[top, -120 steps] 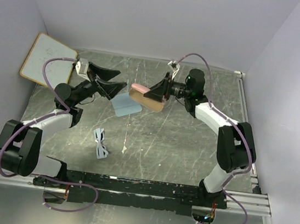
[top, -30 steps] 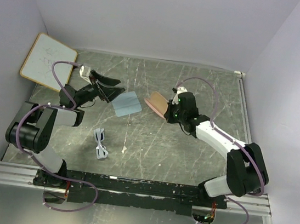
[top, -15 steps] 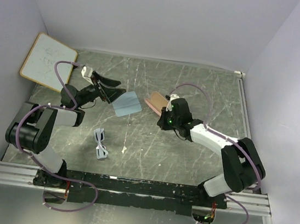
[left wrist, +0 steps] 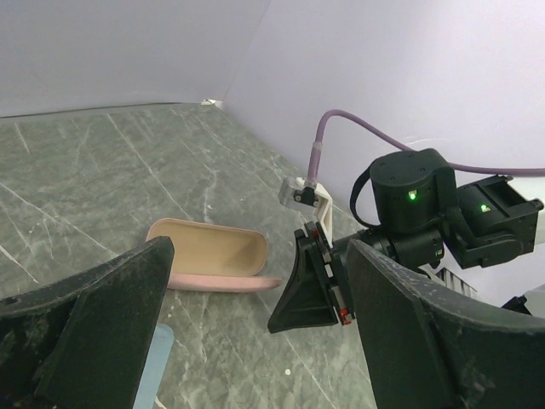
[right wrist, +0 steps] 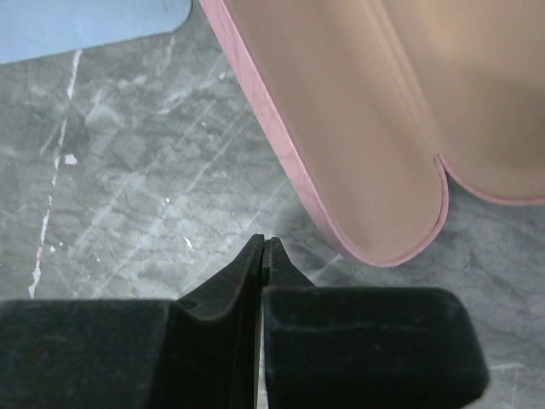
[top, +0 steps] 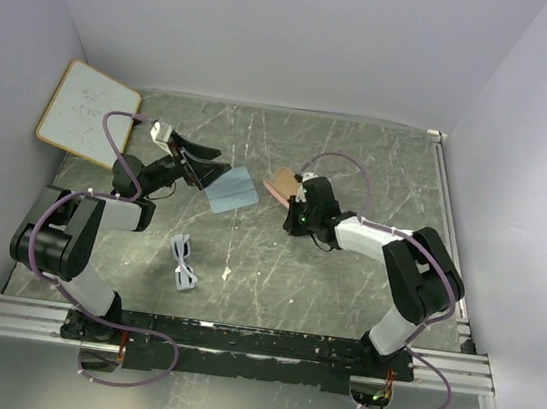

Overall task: Organize the sunglasses
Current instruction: Adjust the sunglasses case at the center of the board.

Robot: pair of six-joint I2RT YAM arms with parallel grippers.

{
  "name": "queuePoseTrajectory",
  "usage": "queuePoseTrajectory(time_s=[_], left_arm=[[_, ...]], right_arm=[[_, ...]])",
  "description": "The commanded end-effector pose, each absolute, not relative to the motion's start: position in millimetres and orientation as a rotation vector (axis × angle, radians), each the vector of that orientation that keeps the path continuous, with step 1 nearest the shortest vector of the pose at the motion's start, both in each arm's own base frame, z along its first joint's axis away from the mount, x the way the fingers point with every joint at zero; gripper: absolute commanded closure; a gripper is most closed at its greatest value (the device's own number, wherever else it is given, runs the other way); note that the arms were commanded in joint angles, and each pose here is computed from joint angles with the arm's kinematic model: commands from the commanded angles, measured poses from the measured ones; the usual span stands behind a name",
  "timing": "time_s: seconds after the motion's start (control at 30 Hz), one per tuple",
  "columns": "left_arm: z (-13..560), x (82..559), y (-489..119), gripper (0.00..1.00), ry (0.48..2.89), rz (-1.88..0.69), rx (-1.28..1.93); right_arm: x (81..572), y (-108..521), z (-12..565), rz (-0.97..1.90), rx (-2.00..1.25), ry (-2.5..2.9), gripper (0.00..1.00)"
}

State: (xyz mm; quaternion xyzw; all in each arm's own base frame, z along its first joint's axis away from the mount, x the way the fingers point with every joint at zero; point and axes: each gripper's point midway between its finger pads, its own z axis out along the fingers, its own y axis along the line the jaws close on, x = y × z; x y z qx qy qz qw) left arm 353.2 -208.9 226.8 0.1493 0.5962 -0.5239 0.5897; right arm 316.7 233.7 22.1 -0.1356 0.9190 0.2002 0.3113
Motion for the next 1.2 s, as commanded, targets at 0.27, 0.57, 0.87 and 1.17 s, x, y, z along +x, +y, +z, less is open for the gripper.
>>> queuePoseTrajectory(time_s=[0.27, 0.57, 0.87, 1.17], left_arm=[[236, 355, -212, 0.06, 1.348, -1.207, 0.382], [236, 355, -213, 0.06, 1.348, -1.206, 0.385], [234, 354, -213, 0.06, 1.352, -1.205, 0.388], [234, 354, -212, 0.06, 1.351, -1.204, 0.387]], right_arm=[[363, 211, 45, 0.461, -0.267, 2.346, 1.0], [365, 206, 42, 0.457, -0.252, 2.35, 1.0], [368, 199, 39, 0.423, -0.232, 2.354, 1.0], [373, 195, 43, 0.409, -0.218, 2.342, 1.0]])
